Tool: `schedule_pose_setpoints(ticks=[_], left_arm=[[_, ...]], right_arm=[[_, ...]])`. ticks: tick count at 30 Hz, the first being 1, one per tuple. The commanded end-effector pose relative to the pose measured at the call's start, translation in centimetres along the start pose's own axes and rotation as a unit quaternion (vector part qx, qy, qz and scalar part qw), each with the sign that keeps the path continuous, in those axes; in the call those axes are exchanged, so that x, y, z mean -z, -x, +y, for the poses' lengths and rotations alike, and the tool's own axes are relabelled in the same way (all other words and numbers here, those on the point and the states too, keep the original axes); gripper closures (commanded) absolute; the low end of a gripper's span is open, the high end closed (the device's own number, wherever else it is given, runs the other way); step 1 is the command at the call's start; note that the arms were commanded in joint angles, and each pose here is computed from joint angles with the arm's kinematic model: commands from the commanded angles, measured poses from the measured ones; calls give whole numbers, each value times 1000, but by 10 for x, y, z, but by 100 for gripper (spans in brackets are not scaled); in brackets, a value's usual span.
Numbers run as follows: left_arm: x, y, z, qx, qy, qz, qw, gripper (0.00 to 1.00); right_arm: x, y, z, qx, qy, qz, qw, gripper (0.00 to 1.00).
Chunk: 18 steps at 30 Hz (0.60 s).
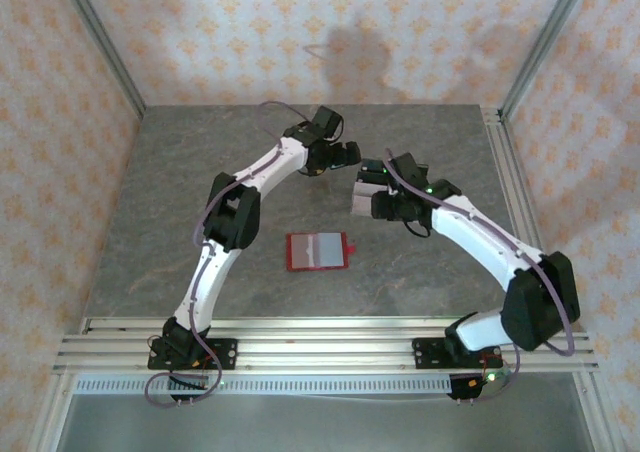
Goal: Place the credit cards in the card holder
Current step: Move the storage box to the center of the table, then pick up the credit card from the storage box.
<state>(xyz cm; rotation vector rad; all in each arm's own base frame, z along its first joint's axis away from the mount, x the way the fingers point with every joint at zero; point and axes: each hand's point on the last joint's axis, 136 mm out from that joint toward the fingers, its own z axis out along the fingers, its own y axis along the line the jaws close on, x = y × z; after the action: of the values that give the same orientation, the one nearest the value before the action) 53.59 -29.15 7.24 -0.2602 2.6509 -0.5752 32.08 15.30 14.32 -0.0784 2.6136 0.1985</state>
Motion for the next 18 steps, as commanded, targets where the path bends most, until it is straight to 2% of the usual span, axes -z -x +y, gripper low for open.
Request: schedule_pose_setpoints(ticks=[1, 4, 10, 18], left_arm=[[43, 29, 33, 14, 32, -30, 999, 0], [65, 38, 46, 21, 38, -43, 998, 0], [106, 35, 66, 24, 48, -61, 997, 0], [141, 13, 90, 40, 51, -68, 996, 0]], right_arm=[[-8, 16, -1, 35, -11, 6, 999, 46], [-29, 23, -1, 52, -5, 27, 998, 44], [-59, 37, 8, 136, -3, 52, 989, 43], [-86, 46, 20, 233, 14, 70, 970, 44]])
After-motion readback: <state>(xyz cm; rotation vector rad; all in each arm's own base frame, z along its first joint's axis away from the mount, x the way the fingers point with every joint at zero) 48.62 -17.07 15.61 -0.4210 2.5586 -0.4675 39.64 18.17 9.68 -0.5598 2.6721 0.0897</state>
